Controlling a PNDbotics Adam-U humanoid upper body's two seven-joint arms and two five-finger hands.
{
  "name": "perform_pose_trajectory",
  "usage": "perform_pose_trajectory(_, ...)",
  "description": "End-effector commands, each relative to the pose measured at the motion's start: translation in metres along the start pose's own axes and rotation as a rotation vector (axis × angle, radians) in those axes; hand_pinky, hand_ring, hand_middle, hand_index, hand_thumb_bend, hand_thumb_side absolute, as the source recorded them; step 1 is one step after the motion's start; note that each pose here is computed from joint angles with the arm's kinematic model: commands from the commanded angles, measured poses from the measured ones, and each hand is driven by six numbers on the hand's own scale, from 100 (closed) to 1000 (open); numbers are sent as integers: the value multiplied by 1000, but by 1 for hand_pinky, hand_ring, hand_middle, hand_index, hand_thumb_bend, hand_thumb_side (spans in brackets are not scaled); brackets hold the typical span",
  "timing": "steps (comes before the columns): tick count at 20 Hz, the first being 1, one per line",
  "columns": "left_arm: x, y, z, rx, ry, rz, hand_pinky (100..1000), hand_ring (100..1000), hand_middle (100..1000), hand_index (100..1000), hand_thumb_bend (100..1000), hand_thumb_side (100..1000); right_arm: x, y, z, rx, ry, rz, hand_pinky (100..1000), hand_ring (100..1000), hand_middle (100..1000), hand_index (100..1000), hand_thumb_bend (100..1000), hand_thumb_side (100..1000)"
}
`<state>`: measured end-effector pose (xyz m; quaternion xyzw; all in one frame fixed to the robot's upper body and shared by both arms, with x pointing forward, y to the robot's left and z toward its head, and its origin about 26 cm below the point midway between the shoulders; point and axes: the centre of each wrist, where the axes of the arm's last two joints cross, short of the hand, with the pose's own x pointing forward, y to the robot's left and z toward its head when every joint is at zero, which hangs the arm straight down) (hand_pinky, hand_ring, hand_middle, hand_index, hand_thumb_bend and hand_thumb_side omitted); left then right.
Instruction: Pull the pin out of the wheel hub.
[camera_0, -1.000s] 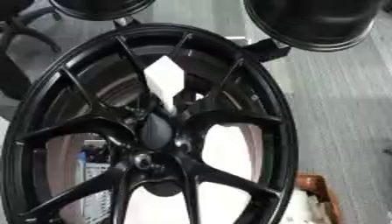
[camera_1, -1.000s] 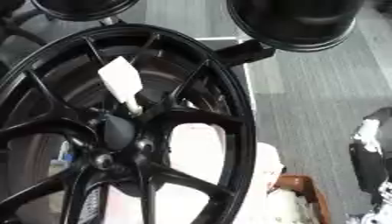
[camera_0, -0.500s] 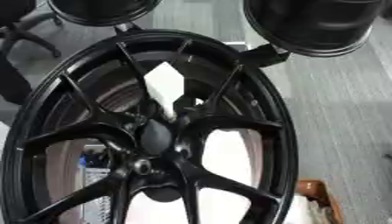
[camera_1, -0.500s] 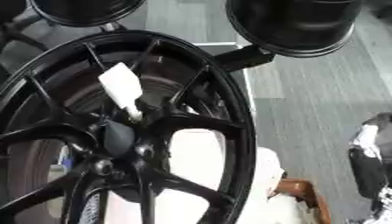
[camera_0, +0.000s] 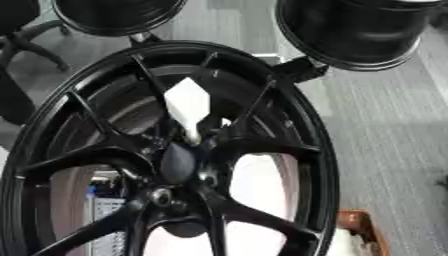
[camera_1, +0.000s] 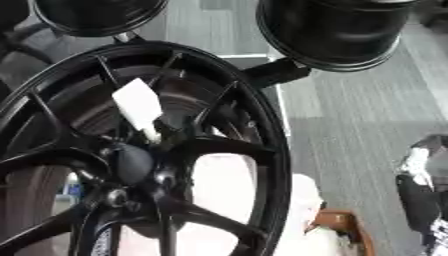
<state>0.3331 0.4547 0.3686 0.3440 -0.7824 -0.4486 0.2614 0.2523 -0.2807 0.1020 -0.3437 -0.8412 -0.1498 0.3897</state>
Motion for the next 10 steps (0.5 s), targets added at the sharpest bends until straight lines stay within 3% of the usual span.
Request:
perform_pose_trajectory(1,20,9,-8,26,-139,82,803,802,730,858,100,470,3,-3,-5,-5,-22,-2,855,741,587,767,100,365)
perform_pose_trajectory(3,34,4,-14,10,-229,161,835,872,832,934,100,511,3,-3,-6,2,-32,-1,856,743,589,769,100,361)
perform_pose_trajectory(5,53,-2,-20,8,-321,248,806,805,805,913,100,576,3,-4,-7,12,-44,-1,856,744,590,769,100,361)
perform_pose_trajectory(10,122,-29,-24,-27,-536,349,783,777,793,880,100,672,4,-3,-9,23,-59,-4,857,744,591,769,100,353)
